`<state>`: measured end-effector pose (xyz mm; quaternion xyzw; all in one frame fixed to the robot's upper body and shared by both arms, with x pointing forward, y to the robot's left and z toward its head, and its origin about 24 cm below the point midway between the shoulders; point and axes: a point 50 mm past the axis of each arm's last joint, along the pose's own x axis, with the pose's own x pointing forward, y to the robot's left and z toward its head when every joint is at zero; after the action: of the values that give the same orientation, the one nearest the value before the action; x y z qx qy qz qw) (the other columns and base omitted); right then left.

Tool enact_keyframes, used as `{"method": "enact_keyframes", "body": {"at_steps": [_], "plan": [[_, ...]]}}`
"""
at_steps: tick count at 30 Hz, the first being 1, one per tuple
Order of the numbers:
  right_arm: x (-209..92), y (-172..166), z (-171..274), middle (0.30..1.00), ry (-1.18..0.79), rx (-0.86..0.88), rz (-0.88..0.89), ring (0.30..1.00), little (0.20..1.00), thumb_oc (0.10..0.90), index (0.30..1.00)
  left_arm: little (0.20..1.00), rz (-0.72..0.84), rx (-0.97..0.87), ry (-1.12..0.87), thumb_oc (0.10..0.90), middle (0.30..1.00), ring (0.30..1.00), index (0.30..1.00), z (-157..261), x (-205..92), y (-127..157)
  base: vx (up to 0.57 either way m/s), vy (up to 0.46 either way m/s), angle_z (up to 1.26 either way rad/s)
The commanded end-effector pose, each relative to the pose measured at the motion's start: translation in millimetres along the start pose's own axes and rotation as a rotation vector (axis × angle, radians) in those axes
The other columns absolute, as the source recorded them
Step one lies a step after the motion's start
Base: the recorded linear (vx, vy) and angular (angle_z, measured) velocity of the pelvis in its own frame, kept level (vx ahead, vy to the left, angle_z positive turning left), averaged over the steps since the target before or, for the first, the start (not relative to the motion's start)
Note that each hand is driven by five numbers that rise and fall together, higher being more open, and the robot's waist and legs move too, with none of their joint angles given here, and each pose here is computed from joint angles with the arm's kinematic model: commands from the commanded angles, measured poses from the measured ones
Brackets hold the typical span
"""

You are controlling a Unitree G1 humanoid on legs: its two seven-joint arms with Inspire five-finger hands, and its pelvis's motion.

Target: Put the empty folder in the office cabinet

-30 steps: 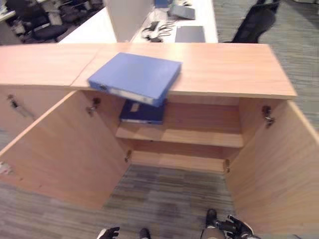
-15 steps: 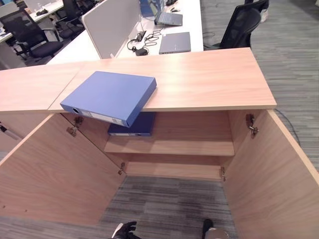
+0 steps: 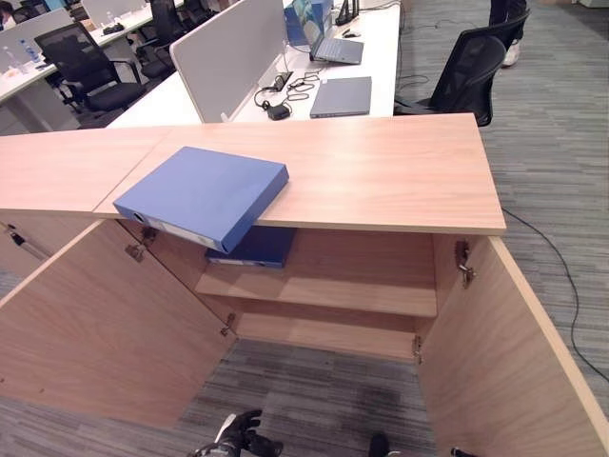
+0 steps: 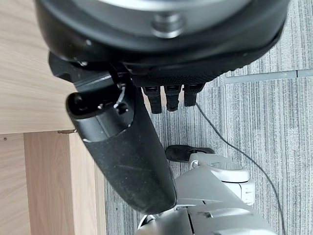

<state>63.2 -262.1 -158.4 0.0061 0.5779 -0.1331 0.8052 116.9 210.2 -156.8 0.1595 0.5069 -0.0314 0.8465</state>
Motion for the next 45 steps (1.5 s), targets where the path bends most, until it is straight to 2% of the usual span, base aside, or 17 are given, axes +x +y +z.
{"method": "enact_keyframes", "body": {"at_steps": [1,7,12,15,22,29,45], "plan": [[-3,-31,48,0.9,-0.164,-0.015,-0.087,0.9,0.9,0.8,0.9,0.9,0.067,0.04,-0.021,0.8,0.9,0.9,0.9,-1,-2,24,0.2,0.132,0.43],[-2,-22,50,0.9,-0.176,-0.038,-0.065,0.9,0.9,0.8,0.9,0.9,0.08,0.024,-0.019,0.8,0.9,0.9,0.9,-2,-2,24,0.24,0.195,-0.23],[-4,-33,8,0.9,-0.021,-0.054,-0.108,0.9,0.9,0.8,0.9,0.9,0.059,0.075,-0.013,0.8,0.9,0.9,0.9,-4,-3,24,0.16,0.278,-0.38],[-5,-33,-4,0.9,0.012,-0.032,-0.106,0.9,0.9,0.8,0.9,0.9,0.074,0.12,-0.052,0.8,0.9,0.9,0.9,7,-2,35,0.12,0.318,-0.05],[1,-12,23,0.9,-0.076,-0.004,-0.05,0.9,0.9,0.8,0.9,0.9,0.157,0.085,-0.11,0.8,0.9,0.9,0.9,25,-2,60,0.02,0.29,-0.39],[2,6,46,0.9,-0.169,-0.014,-0.003,0.9,0.9,0.8,0.9,0.9,0.185,0.067,-0.075,0.8,0.9,0.9,0.9,15,-5,71,0.0,0.304,-0.36],[2,3,40,0.9,-0.141,-0.036,-0.016,0.9,0.9,0.8,0.9,0.9,0.122,0.113,-0.08,0.8,0.9,0.9,0.9,15,-2,51,0.04,0.034,0.05]]}}
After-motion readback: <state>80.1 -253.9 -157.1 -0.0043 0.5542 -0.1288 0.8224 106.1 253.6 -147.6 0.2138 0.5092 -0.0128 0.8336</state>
